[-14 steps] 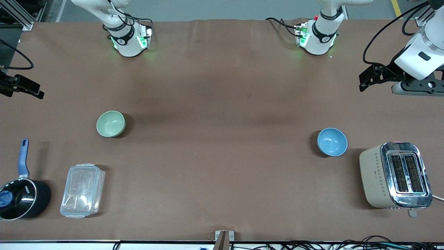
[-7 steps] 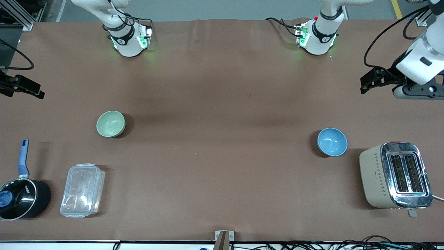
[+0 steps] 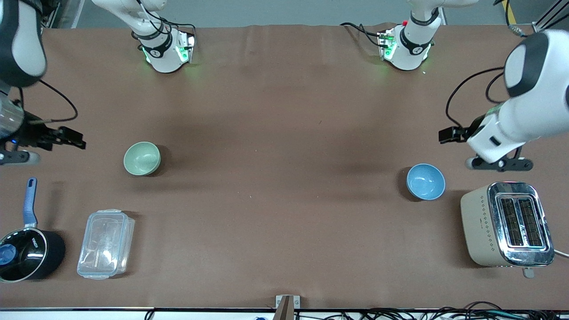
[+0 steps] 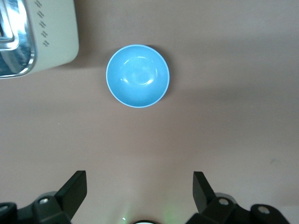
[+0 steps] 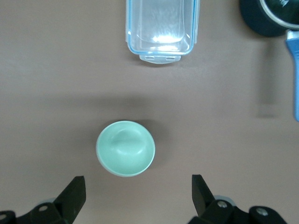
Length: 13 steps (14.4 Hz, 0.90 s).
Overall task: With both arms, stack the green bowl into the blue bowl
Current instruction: 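Grasp the green bowl rim with the right gripper while the left grasps blue bowl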
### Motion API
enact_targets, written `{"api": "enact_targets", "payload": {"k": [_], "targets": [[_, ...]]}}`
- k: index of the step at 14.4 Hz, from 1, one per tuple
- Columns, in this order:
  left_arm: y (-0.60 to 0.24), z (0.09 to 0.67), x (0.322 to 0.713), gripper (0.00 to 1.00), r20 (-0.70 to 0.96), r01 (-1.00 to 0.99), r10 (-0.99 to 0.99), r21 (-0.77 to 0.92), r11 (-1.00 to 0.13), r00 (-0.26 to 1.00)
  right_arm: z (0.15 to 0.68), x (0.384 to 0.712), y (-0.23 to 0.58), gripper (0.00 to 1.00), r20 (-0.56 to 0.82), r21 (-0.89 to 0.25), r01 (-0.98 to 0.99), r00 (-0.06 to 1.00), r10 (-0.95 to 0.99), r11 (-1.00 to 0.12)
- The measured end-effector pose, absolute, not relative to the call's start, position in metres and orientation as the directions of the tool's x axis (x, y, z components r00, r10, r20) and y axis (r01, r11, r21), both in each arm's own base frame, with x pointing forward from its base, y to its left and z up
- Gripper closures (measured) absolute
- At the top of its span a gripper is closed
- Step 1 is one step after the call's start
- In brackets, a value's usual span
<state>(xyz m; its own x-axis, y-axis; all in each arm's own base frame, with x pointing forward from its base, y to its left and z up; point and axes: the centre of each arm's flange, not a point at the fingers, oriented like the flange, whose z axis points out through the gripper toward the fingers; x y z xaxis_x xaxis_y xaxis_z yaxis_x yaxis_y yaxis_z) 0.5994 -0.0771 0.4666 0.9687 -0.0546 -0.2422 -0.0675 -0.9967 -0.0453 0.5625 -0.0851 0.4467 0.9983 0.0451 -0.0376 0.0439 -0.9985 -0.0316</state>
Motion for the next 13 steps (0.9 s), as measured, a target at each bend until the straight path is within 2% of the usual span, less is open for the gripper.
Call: {"api": "enact_targets", "payload": {"k": [3, 8, 11, 13], "targets": [[-0.046, 0.4, 0.615, 0.0, -0.202, -0.04, -0.024, -0.076, -0.996, 0.979, 0.356, 0.533, -0.092, 0.0, 0.011, -0.021, 0.053, 0.999, 0.053, -0.998], [-0.024, 0.323, 0.606, 0.0, -0.215, -0.03, -0.014, -0.072, -0.997, 0.977, 0.255, 0.484, -0.074, 0.0, 0.085, 0.007, 0.071, 0.994, 0.071, -0.997], [-0.024, 0.29, 0.609, 0.04, -0.228, -0.047, -0.027, -0.084, -0.995, 0.973, 0.202, 0.469, -0.069, 0.0, 0.1, 0.018, 0.077, 0.992, 0.078, -0.997], [-0.022, 0.27, 0.609, 0.11, -0.241, -0.045, -0.024, -0.083, -0.996, 0.97, 0.185, 0.466, -0.069, 0.02, 0.093, 0.018, 0.077, 0.993, 0.078, -0.997]]}}
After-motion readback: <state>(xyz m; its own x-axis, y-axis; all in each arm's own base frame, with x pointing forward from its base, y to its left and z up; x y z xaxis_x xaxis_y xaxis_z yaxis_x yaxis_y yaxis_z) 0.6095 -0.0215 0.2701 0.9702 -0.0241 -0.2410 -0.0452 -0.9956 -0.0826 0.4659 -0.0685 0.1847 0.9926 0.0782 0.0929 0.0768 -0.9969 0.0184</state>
